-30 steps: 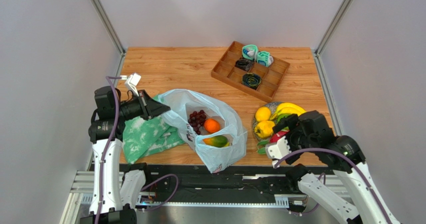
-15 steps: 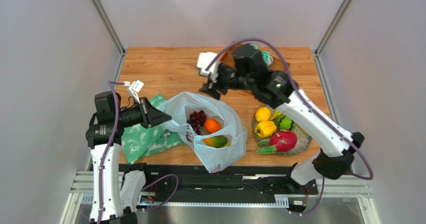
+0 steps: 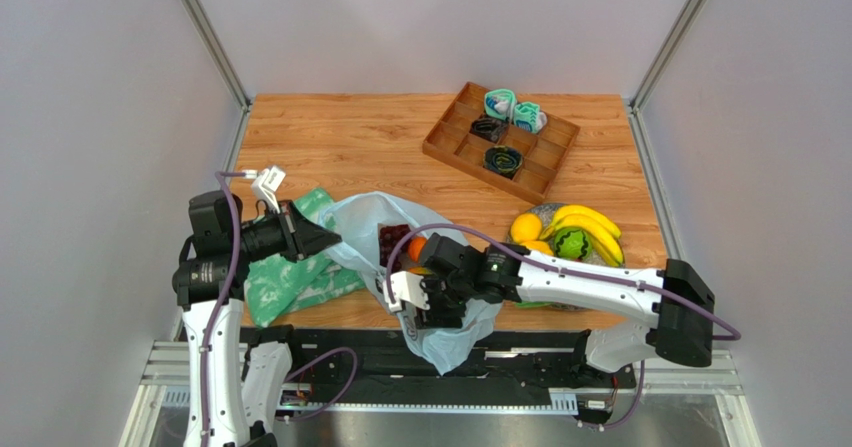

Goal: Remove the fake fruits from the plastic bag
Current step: Take out the fake fruit from the plastic bag.

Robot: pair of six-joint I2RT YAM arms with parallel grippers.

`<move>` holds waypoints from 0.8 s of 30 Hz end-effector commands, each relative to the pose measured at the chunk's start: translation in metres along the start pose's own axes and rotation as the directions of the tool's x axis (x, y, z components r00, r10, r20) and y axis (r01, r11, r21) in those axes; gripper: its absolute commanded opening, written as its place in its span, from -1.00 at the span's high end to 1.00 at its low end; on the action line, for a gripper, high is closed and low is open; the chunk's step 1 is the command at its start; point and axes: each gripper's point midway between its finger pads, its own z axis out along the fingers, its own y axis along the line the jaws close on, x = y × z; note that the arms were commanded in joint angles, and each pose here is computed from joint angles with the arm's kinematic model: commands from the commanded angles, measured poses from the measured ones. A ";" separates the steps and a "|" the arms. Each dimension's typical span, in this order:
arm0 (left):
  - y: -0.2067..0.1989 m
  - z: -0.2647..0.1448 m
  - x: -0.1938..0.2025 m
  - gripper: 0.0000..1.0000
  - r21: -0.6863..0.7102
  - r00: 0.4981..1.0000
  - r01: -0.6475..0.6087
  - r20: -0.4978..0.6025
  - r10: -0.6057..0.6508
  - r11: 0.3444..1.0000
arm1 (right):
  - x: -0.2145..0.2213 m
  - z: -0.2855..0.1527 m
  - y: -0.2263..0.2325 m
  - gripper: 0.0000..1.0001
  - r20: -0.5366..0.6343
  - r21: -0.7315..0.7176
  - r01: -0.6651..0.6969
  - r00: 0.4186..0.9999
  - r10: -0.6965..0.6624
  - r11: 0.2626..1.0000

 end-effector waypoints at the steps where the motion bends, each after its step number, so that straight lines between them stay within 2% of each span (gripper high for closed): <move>1: 0.029 -0.009 0.022 1.00 -0.208 0.993 0.122 0.023 -0.120 0.971 | -0.005 -0.013 0.022 -0.15 0.072 -0.016 0.092 0.993 -0.091 0.996; 4: 0.043 -0.016 0.044 1.00 -0.314 0.980 0.187 -0.002 -0.198 0.931 | 0.001 -0.016 0.010 -0.21 0.062 0.062 0.040 0.997 -0.044 0.997; 7: 0.053 -0.024 0.051 1.00 -0.393 0.980 0.185 0.005 -0.199 0.901 | -0.012 -0.022 -0.030 -0.31 0.103 0.211 -0.068 0.994 0.046 0.975; 9: 0.067 -0.028 0.051 1.00 -0.464 0.977 0.196 0.020 -0.211 0.864 | -0.016 -0.025 -0.054 -0.49 0.115 0.286 -0.124 0.989 0.095 0.950; 11: 0.074 -0.028 0.052 1.00 -0.485 0.977 0.199 0.026 -0.213 0.851 | -0.024 -0.017 -0.068 -0.64 0.112 0.305 -0.118 0.990 0.088 0.945; 12: 0.073 -0.025 0.054 1.00 -0.466 0.977 0.198 0.021 -0.213 0.862 | -0.022 -0.012 -0.072 -0.75 0.091 0.313 -0.109 0.992 0.085 0.943; 15: 0.063 -0.017 0.055 1.00 -0.384 0.978 0.197 0.012 -0.209 0.902 | -0.014 0.008 -0.075 -0.87 0.026 0.288 -0.082 0.997 0.077 0.954; 20: 0.061 -0.016 0.055 1.00 -0.362 0.981 0.189 0.019 -0.195 0.913 | 0.001 0.033 -0.066 -0.99 -0.032 0.215 -0.098 0.994 0.107 0.972; 24: 0.053 -0.014 0.054 1.00 -0.317 0.983 0.182 0.022 -0.185 0.931 | 0.008 0.048 -0.074 -1.00 -0.066 0.232 -0.101 0.991 0.119 0.967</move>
